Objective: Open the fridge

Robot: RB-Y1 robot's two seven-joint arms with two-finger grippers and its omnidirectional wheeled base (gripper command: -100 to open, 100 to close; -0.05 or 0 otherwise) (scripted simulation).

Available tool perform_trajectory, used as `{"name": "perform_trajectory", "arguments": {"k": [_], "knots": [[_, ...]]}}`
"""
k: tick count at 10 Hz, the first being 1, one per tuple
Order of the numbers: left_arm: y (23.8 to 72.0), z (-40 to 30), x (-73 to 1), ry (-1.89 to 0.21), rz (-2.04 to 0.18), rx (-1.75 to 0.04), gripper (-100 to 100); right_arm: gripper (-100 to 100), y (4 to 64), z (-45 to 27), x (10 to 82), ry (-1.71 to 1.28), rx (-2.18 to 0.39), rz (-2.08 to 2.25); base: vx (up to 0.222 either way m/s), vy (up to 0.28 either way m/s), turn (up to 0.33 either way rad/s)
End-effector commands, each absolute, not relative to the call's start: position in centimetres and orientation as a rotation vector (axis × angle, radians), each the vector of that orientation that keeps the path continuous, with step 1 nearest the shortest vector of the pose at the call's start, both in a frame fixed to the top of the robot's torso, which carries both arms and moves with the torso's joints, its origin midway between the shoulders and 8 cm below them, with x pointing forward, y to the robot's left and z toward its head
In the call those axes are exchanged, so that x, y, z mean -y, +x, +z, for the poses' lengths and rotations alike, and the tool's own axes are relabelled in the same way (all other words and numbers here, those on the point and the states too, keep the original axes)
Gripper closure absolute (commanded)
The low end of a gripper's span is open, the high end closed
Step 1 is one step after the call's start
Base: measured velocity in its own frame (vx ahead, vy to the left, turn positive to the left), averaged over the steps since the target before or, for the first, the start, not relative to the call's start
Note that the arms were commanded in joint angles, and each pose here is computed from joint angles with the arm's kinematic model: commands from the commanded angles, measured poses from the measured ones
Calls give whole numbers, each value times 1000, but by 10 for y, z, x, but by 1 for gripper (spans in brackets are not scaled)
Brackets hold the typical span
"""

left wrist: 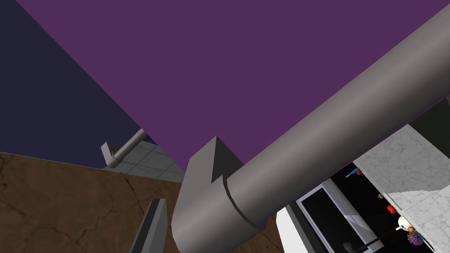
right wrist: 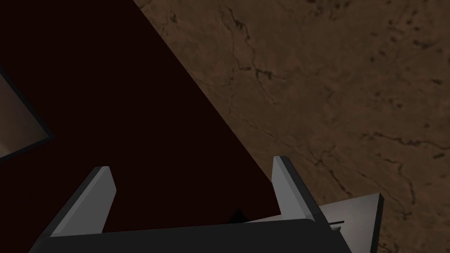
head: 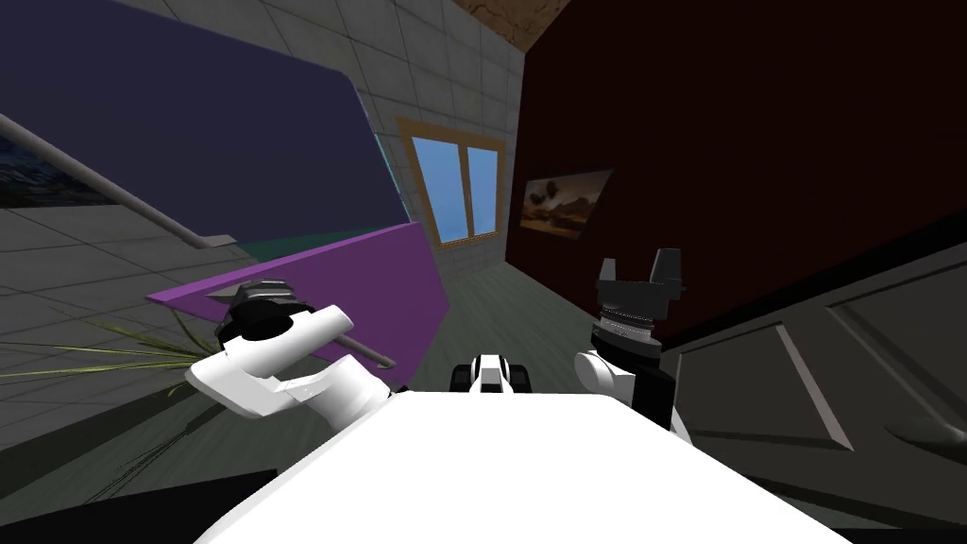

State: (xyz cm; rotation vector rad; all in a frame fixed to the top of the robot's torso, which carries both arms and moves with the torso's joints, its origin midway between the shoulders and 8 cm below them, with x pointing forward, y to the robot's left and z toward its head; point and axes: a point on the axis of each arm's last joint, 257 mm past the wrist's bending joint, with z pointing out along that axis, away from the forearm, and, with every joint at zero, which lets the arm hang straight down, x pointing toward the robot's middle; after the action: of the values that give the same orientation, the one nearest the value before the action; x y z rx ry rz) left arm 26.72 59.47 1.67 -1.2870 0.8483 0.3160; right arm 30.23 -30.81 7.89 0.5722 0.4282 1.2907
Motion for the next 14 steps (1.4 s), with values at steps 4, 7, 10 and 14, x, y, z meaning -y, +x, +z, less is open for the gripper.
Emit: {"name": "perform_trajectory", "arguments": {"k": [4,7,10,14], "knots": [[212,15,-616,-1360,437,-748,100,0,302,79,308,572,-428,1291,142,-254,18],[184,16,-623,-1390,496,-696,100,0,302,79,308,572,-428,1291,140,-226,20],[172,35,-631,-1398,542,-669,-100,0,302,79,308,572,-428,1291,26,-92,-132],[154,58,-637,-1423,595,-623,-100,0,302,79,308,572,-429,1291,-81,36,-171]]}}
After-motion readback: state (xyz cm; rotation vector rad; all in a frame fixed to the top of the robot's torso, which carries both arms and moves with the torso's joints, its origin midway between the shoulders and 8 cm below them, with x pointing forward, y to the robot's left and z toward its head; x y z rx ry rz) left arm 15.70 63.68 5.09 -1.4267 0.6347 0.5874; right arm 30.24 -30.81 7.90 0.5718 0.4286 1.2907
